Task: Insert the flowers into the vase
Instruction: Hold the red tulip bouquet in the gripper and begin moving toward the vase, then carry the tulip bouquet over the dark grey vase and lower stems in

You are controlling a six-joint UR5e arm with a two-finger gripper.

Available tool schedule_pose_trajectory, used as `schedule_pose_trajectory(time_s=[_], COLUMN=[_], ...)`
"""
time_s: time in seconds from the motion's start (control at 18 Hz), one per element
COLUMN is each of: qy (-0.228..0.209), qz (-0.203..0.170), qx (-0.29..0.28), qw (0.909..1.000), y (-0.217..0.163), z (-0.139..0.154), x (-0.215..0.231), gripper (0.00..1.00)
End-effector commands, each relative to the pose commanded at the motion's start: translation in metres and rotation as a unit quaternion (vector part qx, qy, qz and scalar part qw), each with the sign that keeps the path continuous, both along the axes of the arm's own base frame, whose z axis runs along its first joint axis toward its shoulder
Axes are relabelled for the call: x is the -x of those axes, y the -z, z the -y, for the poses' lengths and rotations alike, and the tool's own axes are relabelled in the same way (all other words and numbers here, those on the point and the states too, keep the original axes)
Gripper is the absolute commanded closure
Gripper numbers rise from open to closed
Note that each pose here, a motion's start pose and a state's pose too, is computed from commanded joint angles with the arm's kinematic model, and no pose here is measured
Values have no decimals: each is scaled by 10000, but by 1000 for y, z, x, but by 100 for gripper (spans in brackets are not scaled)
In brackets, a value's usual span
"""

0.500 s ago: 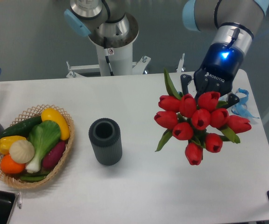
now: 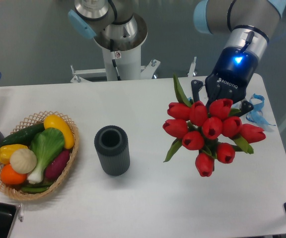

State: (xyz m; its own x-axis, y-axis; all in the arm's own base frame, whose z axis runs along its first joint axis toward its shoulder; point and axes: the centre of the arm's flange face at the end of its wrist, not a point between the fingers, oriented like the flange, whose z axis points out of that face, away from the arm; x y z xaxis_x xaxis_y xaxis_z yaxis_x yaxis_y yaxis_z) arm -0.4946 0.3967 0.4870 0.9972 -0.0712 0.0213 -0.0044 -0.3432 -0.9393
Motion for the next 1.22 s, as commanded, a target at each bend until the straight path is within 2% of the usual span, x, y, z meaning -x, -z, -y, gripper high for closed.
schedule_pose_trajectory(time_s=[0.11,0.22,0.5,0.61,0.67,0.83,1.0,1.22], qy=[78,126,272,405,554,1020,1357,1429], qz=[-143,-128,-208,-240,-144,36,221,348], qx=[-5,15,-31,-153,-341,-1006,-1514,-1626], qw=[9999,9998,9994,9988,9978,9897,9789,9757], y=[3,13,10,5,4,5,35,45], z=[-2,-6,-20,-29,-32,-35,-32,-25], x=[-1,3,-3,-6,-11,-19,-36,-61], gripper=[80,80,80,80,80,80,80,80])
